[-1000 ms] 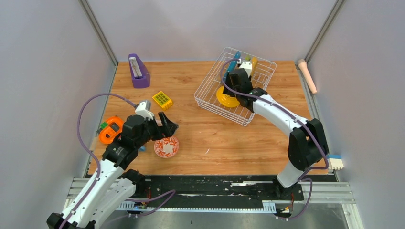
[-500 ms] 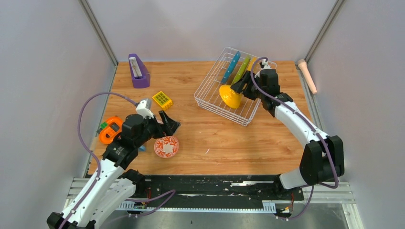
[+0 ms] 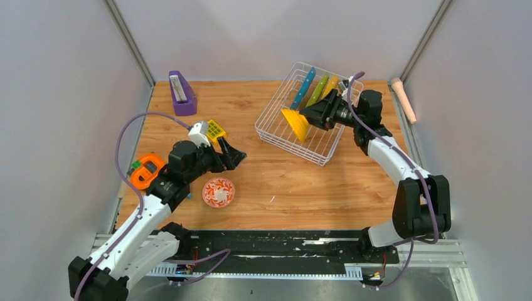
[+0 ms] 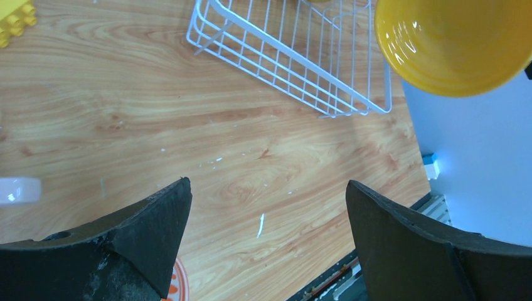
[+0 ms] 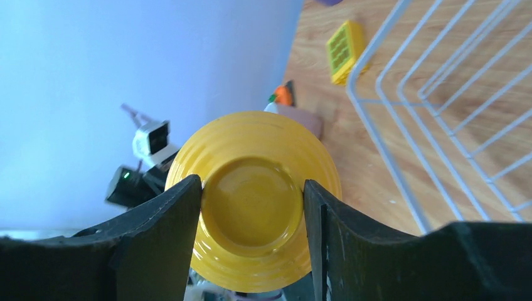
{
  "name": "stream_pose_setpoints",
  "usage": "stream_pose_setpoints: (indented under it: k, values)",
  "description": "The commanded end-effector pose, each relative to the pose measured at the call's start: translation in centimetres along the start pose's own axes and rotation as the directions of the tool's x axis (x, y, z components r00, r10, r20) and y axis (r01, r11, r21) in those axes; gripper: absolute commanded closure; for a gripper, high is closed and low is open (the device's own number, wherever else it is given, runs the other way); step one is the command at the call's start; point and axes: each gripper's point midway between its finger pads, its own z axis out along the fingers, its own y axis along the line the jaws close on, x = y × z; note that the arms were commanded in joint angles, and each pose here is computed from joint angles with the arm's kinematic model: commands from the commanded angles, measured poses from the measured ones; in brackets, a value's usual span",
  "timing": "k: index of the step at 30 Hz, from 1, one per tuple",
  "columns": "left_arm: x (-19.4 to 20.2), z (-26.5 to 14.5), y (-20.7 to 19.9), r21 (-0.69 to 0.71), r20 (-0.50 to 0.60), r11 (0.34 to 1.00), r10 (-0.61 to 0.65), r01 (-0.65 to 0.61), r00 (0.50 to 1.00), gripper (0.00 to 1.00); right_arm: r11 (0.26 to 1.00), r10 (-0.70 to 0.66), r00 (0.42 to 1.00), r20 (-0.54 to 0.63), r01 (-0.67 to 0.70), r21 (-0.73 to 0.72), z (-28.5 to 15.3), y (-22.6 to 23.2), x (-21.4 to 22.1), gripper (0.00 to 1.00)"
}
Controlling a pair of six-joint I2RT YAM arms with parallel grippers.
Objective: Unload the mixed dishes from the dish rack
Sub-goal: Pick up the bowl from the dish rack.
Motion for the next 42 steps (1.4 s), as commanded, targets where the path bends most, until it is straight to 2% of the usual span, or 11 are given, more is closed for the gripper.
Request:
stream_pose_setpoints:
  k: [1,12,19,25,27,32,36,37,39,41,42]
  values:
    - [-2.4,1.4,-3.0,0.140,0.063,0.990,-0.006,-0.003,0.998,0.00,0.971,-0.001,0.988,-0.157,-0.037,-0.236,-1.2,4.6,2.2,0.99]
    - [-4.8,3.7,-10.3,0.460,0.076,0.888,-0.021,-0.016,0.997,0.00,0.947,0.013,0.962,-0.273,-0.099,-0.305,-2.2,7.7,5.8,1.00]
    - [-4.2,4.7,-12.8,0.571,0.045,0.820,0.022,-0.044,0.999,0.04,0.931,-0.014,0.920,-0.392,-0.131,-0.341,-2.1,9.9,8.8,1.00]
    - [-4.2,4.3,-14.0,0.617,0.049,0.785,0.027,-0.052,0.998,0.11,0.920,-0.007,0.890,-0.456,-0.172,-0.351,-1.3,10.8,10.2,1.00]
    - [-4.1,4.1,-14.2,0.627,0.051,0.777,0.029,-0.054,0.998,0.17,0.918,0.003,0.884,-0.468,-0.188,-0.348,-1.1,10.8,10.4,1.00]
    - [-4.1,3.6,-14.7,0.653,0.055,0.755,0.023,-0.053,0.998,0.42,0.915,0.024,0.875,-0.483,-0.215,-0.343,-0.7,10.5,10.7,1.00]
    - [-4.1,3.1,-15.2,0.682,0.055,0.729,0.017,-0.050,0.998,0.65,0.912,0.034,0.875,-0.483,-0.225,-0.342,-0.5,10.3,10.6,1.00]
    - [-4.1,3.1,-15.2,0.684,0.052,0.728,0.016,-0.047,0.999,0.74,0.913,0.040,0.875,-0.482,-0.228,-0.338,-0.3,10.2,10.6,0.99]
    - [-3.9,3.0,-15.2,0.687,0.047,0.725,0.017,-0.044,0.999,0.89,0.915,0.049,0.879,-0.474,-0.230,-0.332,0.0,9.8,10.4,0.92]
    - [-3.8,3.0,-15.1,0.685,0.037,0.728,0.011,-0.033,0.999,1.00,0.920,0.054,0.884,-0.464,-0.224,-0.321,0.4,9.3,10.3,0.74]
    - [-3.7,2.9,-15.1,0.686,0.034,0.727,0.010,-0.031,0.999,1.00,0.924,0.057,0.888,-0.456,-0.220,-0.314,0.6,9.1,10.2,0.67]
